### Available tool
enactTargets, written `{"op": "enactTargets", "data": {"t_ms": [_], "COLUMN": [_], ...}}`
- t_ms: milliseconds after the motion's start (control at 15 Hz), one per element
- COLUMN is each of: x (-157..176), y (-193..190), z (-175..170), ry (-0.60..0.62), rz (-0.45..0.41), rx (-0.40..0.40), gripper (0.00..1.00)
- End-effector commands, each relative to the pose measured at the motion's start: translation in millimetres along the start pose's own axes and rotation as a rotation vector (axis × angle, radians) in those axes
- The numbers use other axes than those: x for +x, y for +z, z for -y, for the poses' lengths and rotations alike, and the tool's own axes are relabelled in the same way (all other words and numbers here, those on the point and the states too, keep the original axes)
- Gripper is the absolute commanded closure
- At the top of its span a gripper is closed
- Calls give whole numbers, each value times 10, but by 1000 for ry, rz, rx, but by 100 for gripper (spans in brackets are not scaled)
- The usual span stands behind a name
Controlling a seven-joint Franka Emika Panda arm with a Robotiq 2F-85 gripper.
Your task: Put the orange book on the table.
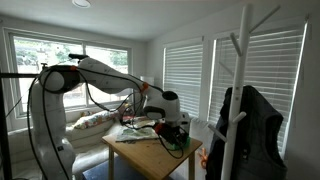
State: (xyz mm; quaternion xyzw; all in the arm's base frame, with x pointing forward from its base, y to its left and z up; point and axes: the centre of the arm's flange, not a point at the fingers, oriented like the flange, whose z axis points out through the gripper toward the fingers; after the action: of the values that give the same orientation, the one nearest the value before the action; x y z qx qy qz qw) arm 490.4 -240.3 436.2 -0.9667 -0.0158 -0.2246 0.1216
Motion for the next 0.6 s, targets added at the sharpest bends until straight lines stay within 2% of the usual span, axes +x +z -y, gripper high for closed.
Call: {"op": "enactTargets", "data": {"t_ms": [0, 67, 133, 333, 533], "x": [435, 497, 201, 368, 395], "y": [317, 367, 273, 462, 445], "z": [-292, -304, -222, -248, -268], "ry": [5, 3, 3, 0, 1], "rz": [45, 26, 23, 25, 21], "rx": [-144, -168, -102, -138, -143], "gripper": [0, 0, 0, 0, 0]}}
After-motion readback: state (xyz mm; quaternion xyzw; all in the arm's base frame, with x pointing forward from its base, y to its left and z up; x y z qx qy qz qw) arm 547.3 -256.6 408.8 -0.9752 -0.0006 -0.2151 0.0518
